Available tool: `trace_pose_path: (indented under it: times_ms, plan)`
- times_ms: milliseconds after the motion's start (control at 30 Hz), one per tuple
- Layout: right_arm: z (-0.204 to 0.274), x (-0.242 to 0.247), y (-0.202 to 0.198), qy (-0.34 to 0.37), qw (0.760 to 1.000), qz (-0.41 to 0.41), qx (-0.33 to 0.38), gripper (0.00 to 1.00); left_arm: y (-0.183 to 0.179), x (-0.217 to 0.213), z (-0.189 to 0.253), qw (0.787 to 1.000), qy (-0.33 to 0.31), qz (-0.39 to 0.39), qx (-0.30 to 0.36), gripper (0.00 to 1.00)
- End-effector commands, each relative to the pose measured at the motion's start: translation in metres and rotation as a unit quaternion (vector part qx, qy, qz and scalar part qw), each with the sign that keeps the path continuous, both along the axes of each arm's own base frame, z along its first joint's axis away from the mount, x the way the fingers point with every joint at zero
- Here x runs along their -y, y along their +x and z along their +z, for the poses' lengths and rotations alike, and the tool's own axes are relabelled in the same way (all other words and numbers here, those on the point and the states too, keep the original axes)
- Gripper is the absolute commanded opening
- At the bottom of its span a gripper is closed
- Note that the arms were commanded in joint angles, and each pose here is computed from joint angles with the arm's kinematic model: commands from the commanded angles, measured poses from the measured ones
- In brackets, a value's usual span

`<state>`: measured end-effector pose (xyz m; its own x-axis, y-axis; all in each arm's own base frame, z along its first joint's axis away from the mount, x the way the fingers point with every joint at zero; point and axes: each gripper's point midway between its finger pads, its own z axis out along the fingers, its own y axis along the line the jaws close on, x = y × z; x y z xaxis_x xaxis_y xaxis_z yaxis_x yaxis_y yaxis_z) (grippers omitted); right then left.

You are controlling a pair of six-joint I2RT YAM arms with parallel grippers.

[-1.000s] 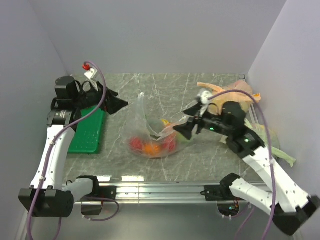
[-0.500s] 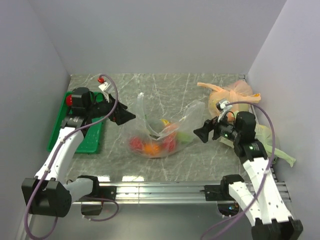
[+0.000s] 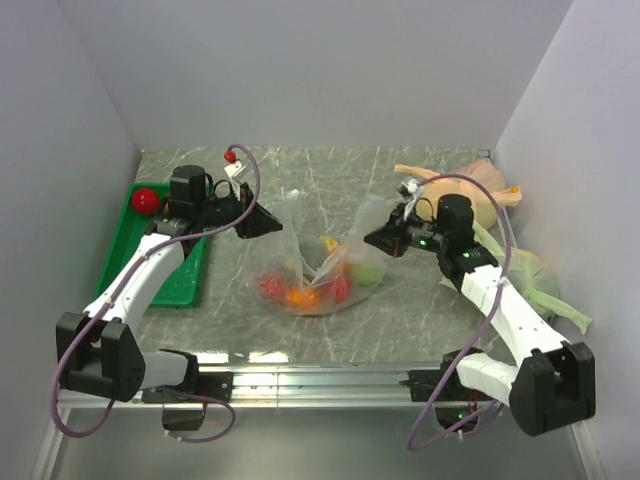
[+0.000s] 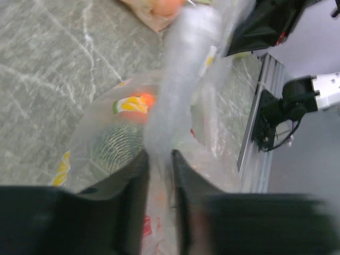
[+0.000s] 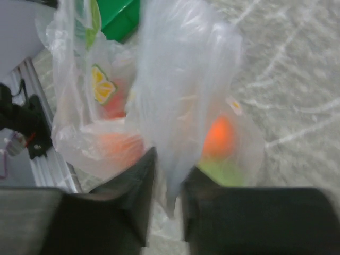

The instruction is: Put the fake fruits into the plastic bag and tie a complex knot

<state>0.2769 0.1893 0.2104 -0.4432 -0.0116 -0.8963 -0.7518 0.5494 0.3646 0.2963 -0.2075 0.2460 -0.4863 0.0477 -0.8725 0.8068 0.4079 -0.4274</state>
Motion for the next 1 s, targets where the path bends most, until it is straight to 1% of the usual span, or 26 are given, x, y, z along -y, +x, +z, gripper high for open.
trace_pose_path:
  times_ms: [0,33,67,133,167,267,333,400,500,533,667,800,833,867,900,967]
  plan:
    - [0.046,-0.026,0.007,0.011,0.996,0.047,0.080,0.11,-0.015,0.015,0.034,0.995,-0.011,-0.072,0.064,0.25]
    - [0.048,-0.036,0.007,0.009,0.995,0.063,0.078,0.05,-0.016,0.018,0.039,0.993,-0.009,-0.085,0.078,0.15]
    - [0.048,-0.040,0.007,0.006,0.995,0.067,0.078,0.00,-0.023,0.020,0.034,0.992,-0.005,-0.104,0.070,0.12]
    - [0.049,-0.052,0.011,0.001,0.995,0.072,0.072,0.00,-0.034,0.029,0.036,0.987,-0.001,-0.135,0.085,0.06]
    - [0.049,-0.056,0.011,0.000,0.995,0.076,0.069,0.00,-0.041,0.031,0.035,0.986,-0.001,-0.147,0.082,0.06]
    - [0.049,-0.070,0.014,-0.011,0.995,0.084,0.057,0.00,-0.059,0.043,0.040,0.978,0.003,-0.177,0.110,0.01]
    - [0.047,-0.077,0.015,-0.017,0.994,0.090,0.051,0.00,-0.066,0.052,0.040,0.976,0.007,-0.187,0.114,0.00]
    - [0.046,-0.085,0.007,-0.018,0.993,0.108,0.050,0.00,-0.067,0.058,0.041,0.974,0.002,-0.194,0.115,0.01]
    - [0.039,-0.095,-0.001,-0.033,0.989,0.132,0.050,0.00,-0.062,0.068,0.039,0.976,0.000,-0.193,0.101,0.01]
    - [0.032,-0.096,-0.003,-0.042,0.989,0.138,0.038,0.00,-0.060,0.071,0.039,0.976,-0.002,-0.195,0.101,0.01]
    - [0.027,-0.098,-0.013,-0.042,0.986,0.162,0.030,0.00,-0.059,0.081,0.037,0.976,-0.004,-0.197,0.095,0.00]
    - [0.024,-0.102,-0.024,-0.038,0.980,0.194,0.015,0.00,-0.053,0.092,0.044,0.980,-0.029,-0.182,0.078,0.01]
    - [0.022,-0.103,-0.026,-0.038,0.979,0.199,0.011,0.00,-0.051,0.094,0.043,0.982,-0.035,-0.176,0.058,0.01]
    - [0.022,-0.103,-0.028,-0.037,0.978,0.204,0.010,0.00,-0.048,0.096,0.045,0.982,-0.041,-0.173,0.062,0.01]
    - [0.023,-0.103,-0.030,-0.036,0.977,0.209,0.011,0.09,-0.048,0.097,0.044,0.983,-0.042,-0.171,0.055,0.00]
    - [0.022,-0.098,-0.032,-0.039,0.978,0.207,0.011,0.24,-0.047,0.098,0.037,0.984,-0.039,-0.168,0.040,0.01]
